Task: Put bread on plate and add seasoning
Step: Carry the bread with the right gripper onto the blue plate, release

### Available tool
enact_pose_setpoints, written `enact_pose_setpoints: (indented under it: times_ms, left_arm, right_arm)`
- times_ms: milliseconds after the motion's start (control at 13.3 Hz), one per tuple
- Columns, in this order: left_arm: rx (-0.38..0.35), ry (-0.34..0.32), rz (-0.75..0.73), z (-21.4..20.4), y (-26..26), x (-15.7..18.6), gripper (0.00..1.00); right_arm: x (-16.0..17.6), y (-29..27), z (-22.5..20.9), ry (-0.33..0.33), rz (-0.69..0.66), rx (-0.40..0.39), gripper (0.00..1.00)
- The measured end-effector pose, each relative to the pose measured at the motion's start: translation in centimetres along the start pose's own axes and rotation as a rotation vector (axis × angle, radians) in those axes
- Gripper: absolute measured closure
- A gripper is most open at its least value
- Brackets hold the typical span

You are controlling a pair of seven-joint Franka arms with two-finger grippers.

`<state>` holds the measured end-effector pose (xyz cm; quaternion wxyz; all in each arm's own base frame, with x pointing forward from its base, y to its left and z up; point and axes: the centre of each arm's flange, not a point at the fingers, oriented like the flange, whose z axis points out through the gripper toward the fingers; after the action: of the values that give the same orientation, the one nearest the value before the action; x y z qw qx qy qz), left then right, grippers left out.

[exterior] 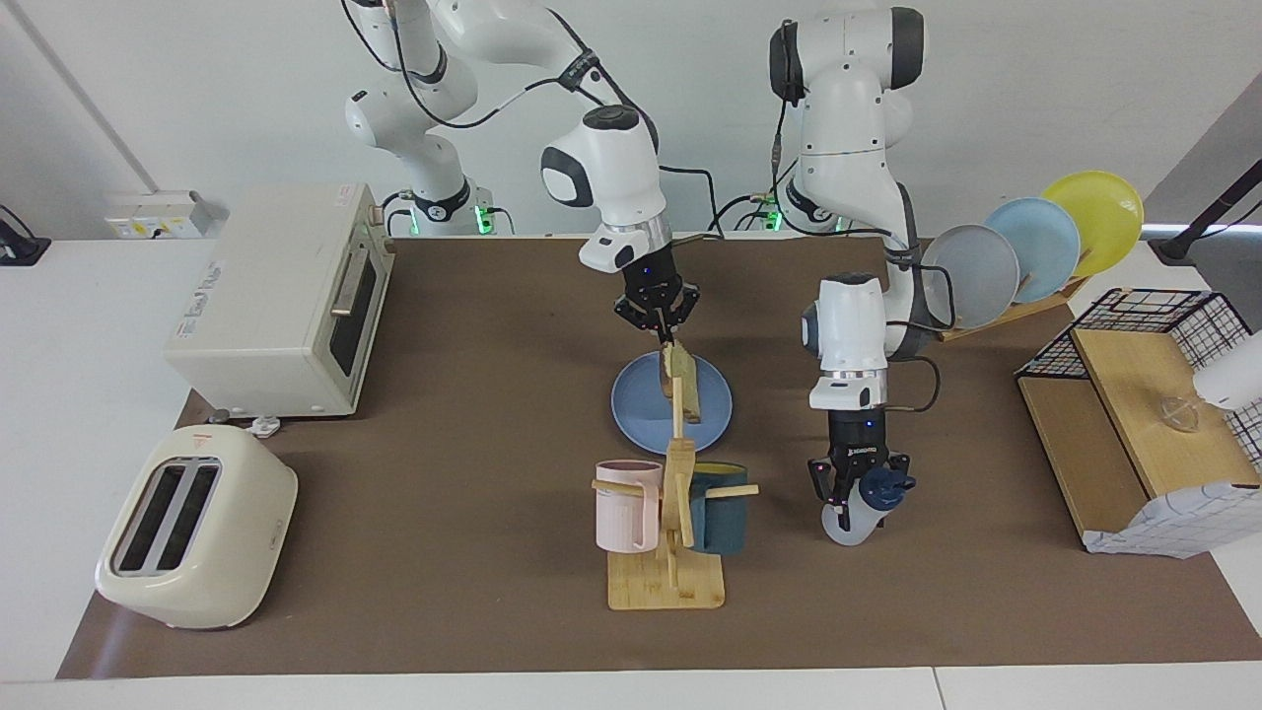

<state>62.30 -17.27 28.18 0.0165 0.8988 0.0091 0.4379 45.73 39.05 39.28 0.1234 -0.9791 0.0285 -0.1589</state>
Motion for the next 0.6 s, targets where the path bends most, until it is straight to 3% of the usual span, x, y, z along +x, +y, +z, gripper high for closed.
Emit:
enact_pose_setpoints:
  times_ms: [150, 601]
  left_arm:
    - [0.002, 0.001, -0.001, 0.0, -0.2, 0.1, 0.57]
    - [0.012, -0.053, -0.022, -0.2, -0.3, 1.9, 0.57]
  right_arm:
    - [-0.2, 2.3, 0.9, 0.012, 0.02, 0.001, 0.93]
    - [0.7, 6.2, 1.7, 0.01, 0.049, -0.033, 0.93]
